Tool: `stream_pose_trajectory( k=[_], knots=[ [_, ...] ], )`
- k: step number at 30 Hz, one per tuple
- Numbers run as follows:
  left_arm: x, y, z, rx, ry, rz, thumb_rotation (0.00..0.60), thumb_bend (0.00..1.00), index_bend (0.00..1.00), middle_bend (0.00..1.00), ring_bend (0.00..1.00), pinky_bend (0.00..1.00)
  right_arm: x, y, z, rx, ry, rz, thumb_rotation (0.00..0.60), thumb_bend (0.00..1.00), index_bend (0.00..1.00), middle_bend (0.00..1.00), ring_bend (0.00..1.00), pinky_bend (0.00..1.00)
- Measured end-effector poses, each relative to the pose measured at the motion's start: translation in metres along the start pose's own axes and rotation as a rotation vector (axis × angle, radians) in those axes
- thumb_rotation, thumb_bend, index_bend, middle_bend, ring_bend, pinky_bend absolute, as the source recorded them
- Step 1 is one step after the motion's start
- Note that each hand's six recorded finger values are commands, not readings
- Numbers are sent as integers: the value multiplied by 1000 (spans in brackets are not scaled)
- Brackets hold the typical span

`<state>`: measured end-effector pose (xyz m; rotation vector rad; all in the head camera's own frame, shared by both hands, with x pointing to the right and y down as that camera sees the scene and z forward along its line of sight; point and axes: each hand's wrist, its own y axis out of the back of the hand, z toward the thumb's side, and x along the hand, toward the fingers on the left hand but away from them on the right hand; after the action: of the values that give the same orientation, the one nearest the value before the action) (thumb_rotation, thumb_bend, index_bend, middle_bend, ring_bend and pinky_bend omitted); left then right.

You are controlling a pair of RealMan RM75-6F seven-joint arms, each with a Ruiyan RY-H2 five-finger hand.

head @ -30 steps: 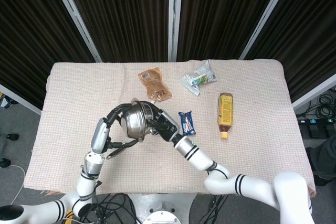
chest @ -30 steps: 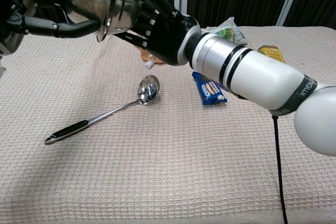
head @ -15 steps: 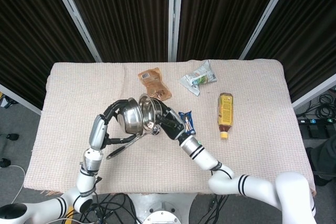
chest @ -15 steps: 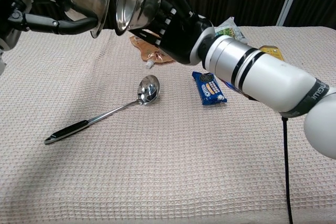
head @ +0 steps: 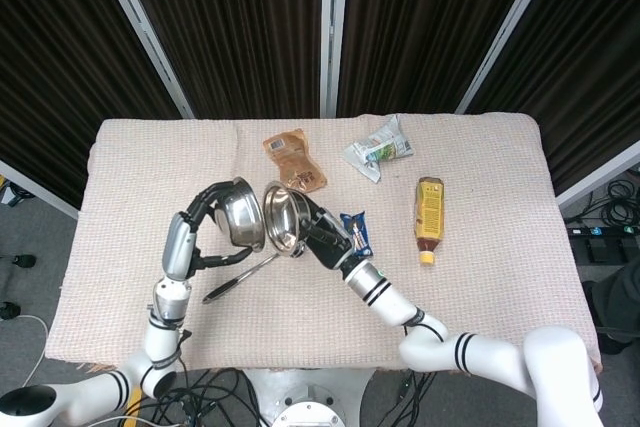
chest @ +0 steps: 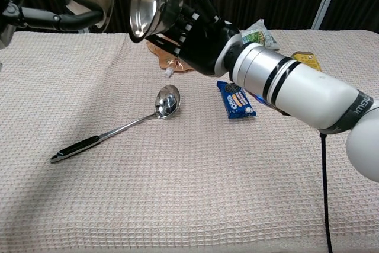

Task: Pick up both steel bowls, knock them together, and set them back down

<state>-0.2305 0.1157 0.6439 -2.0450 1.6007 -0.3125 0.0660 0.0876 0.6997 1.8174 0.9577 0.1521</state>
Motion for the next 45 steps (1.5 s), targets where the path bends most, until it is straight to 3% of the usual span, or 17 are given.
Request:
stream_pose_trajectory(
  k=[6, 11, 15, 20, 24, 27, 29, 34, 39, 42, 45],
  knots=[
    [4, -7, 2, -9, 0, -30, 600, 47, 464, 430, 395, 593, -3, -2, -4, -2, -22, 1, 600, 165, 469, 376, 290, 444],
    [5, -22, 7, -45, 2, -46, 600, 46, 464, 431, 395, 593, -17, -29, -19, -18, -75, 72, 600, 165, 469, 372, 290, 444],
    [4, -20, 10, -57, -3, -37, 600, 47, 464, 430, 395, 593, -7, -23, -25, -25, -77, 70, 600, 166, 469, 373, 290, 444],
    [-3, 5, 5, -30, 15, 6, 600, 47, 466, 431, 395, 593, 14, 5, -10, -9, -22, 19, 600, 170, 469, 372, 290, 444],
    [-19, 45, -18, 69, 82, 52, 600, 47, 476, 460, 417, 612, 29, 25, 16, 107, 39, -28, 600, 172, 468, 372, 290, 444],
    [-36, 80, -43, 184, 153, 47, 600, 47, 497, 484, 427, 622, 52, 45, 29, 281, 72, -82, 600, 178, 468, 373, 292, 444],
    [-44, 98, -59, 267, 190, -6, 600, 48, 503, 489, 429, 624, 66, 54, 38, 423, 86, -118, 600, 185, 468, 371, 292, 444],
    [-64, 125, -89, 442, 268, -239, 600, 49, 505, 489, 431, 628, 111, 74, 66, 920, 89, -264, 600, 192, 467, 349, 290, 444],
    [-76, 126, -105, 557, 318, -419, 600, 40, 540, 493, 439, 617, 160, 83, 91, 1427, 21, -480, 600, 193, 467, 343, 291, 444],
    [-77, 119, -111, 599, 336, -484, 600, 27, 543, 498, 439, 609, 190, 89, 101, 1663, -66, -640, 600, 193, 467, 343, 291, 444],
    [-75, 112, -118, 630, 352, -525, 600, 25, 545, 498, 439, 608, 219, 96, 106, 1811, -184, -800, 600, 194, 467, 343, 291, 444]
  ],
)
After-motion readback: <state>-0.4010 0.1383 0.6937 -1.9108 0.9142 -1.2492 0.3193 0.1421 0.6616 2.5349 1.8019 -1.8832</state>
